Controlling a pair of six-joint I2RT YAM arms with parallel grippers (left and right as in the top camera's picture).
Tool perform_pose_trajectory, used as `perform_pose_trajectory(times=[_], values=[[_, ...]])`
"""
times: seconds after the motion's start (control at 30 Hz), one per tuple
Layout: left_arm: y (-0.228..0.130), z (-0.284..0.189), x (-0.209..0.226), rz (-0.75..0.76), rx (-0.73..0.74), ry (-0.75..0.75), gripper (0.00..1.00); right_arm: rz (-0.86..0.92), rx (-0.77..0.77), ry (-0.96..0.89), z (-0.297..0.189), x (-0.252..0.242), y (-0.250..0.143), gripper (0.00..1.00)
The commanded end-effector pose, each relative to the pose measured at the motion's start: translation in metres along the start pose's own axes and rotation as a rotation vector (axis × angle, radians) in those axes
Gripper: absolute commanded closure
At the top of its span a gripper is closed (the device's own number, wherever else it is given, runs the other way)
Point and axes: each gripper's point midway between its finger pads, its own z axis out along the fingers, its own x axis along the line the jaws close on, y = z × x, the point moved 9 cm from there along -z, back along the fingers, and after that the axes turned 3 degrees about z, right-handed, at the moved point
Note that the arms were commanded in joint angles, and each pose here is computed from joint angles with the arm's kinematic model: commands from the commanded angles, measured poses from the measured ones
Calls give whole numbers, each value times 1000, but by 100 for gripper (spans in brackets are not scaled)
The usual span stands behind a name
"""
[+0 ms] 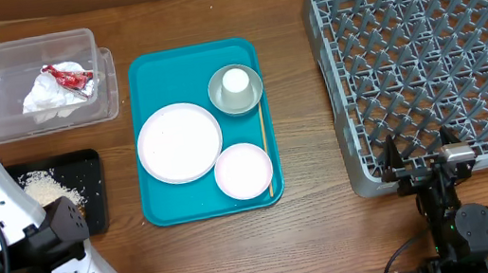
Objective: Sort waste into correct bins and load items into the dishwasher
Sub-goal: 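Drop the napkin into the clear bin and park the left arm, then move the right gripper to the small white bowl and grasp its rim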
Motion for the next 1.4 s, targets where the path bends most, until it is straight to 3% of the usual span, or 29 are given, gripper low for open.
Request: perform_pose_trajectory(times=[0.0, 0.37, 0.43, 0.5, 0.57, 0.67, 0.73, 1.0, 1.1, 1.2, 1.37], values=[[6, 2, 13, 3, -74, 148, 0, -4, -7, -2, 0, -1, -2, 0], [6, 2, 15, 6, -76, 168, 0, -2, -41, 33, 0, 3, 4, 0], [6, 2, 15, 6, -76, 168, 0, 68, -96, 202, -3, 17, 15, 0], [6, 2, 15, 6, -76, 168, 0, 197, -90, 492, -12, 39, 24, 0], [6, 2, 15, 6, -76, 169, 0, 350, 61, 834, -29, 62, 22, 0], [6, 2, 15, 6, -76, 168, 0, 419, 93, 960, -39, 69, 31, 0], [6, 2, 15, 6, -76, 168, 0, 520, 85, 972, -42, 69, 42, 0], [6, 2, 15, 6, -76, 168, 0, 735, -237, 881, -52, 58, 94, 0], [6, 2, 15, 6, -76, 168, 0, 772, -243, 806, -51, 55, 112, 0], [6, 2, 15, 6, -76, 168, 0, 694, -229, 752, -50, 57, 134, 0], [6, 2, 15, 6, -76, 168, 0, 525, -63, 675, -32, 65, 176, 0]])
